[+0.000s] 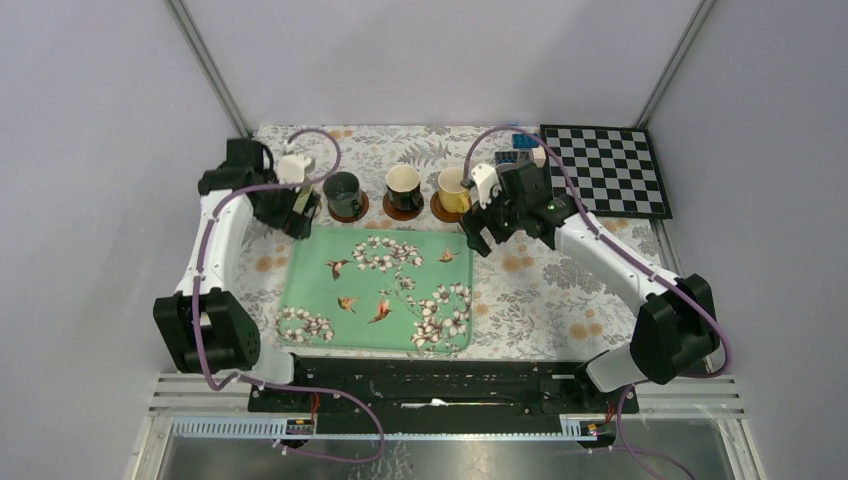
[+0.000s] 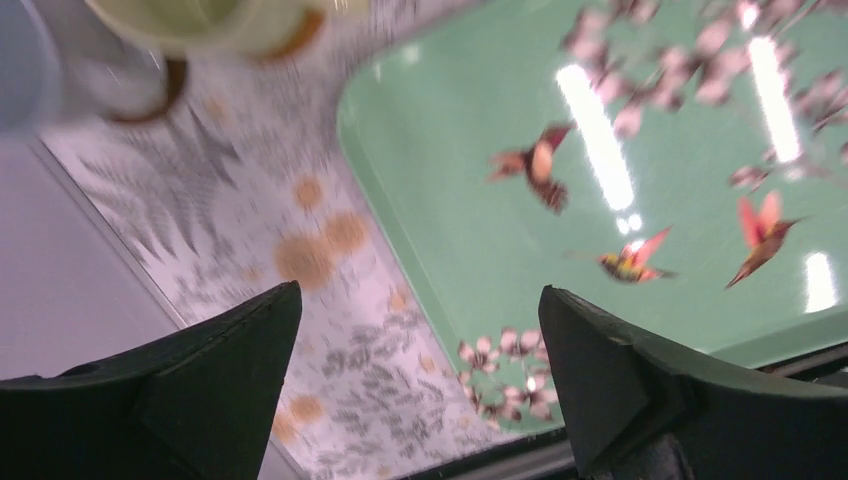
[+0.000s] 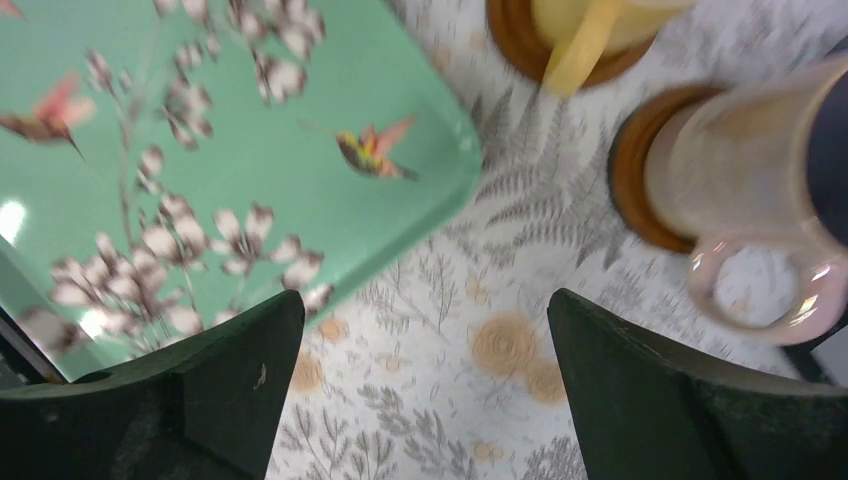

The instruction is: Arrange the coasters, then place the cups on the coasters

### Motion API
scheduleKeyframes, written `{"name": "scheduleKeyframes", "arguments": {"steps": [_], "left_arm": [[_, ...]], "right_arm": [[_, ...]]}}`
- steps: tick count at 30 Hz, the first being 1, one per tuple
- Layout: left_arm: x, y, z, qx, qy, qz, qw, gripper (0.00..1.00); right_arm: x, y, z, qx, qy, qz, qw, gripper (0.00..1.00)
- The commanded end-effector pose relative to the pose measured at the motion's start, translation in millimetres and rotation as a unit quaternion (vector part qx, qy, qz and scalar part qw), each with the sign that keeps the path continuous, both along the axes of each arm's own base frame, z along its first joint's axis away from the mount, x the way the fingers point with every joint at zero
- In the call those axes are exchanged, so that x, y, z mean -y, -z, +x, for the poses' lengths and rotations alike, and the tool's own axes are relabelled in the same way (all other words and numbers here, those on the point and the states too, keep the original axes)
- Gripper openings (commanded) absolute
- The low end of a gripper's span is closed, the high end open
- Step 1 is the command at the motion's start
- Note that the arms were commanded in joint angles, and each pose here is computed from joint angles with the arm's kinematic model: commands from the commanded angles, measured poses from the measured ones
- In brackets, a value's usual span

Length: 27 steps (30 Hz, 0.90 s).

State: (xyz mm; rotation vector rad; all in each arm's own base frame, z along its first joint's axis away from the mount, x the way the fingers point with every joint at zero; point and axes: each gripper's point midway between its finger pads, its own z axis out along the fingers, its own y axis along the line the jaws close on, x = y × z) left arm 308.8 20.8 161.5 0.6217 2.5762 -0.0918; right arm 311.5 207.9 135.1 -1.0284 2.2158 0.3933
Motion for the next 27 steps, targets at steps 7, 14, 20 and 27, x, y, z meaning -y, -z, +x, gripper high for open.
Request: {"name": "scheduleKeyframes", "arguments": {"steps": [7,14,20,27], "left_arm": [[47,-112,85,0.099,-0.001,-0.092,0.991,0.99],[47,-137,110,0.177,-0.084,-0.135,0.971,0.99],[41,-122,106,0.186,-0.118,-0.135,0.966,0.99],[40,-115,108,0.181,-0.123,-0.134,0.967,0.99]], "right_arm": [[-16,-128,53,0.113,0.077,0.135,0.981,1.00],[58,-146,91,0.128,0.205,0.166,0.956,1.00],[109,-144,99,0.142,0.258,0.159,0.942,1.00],[115,-127,90,0.130,0.259,0.152,0.945,1.00]]}}
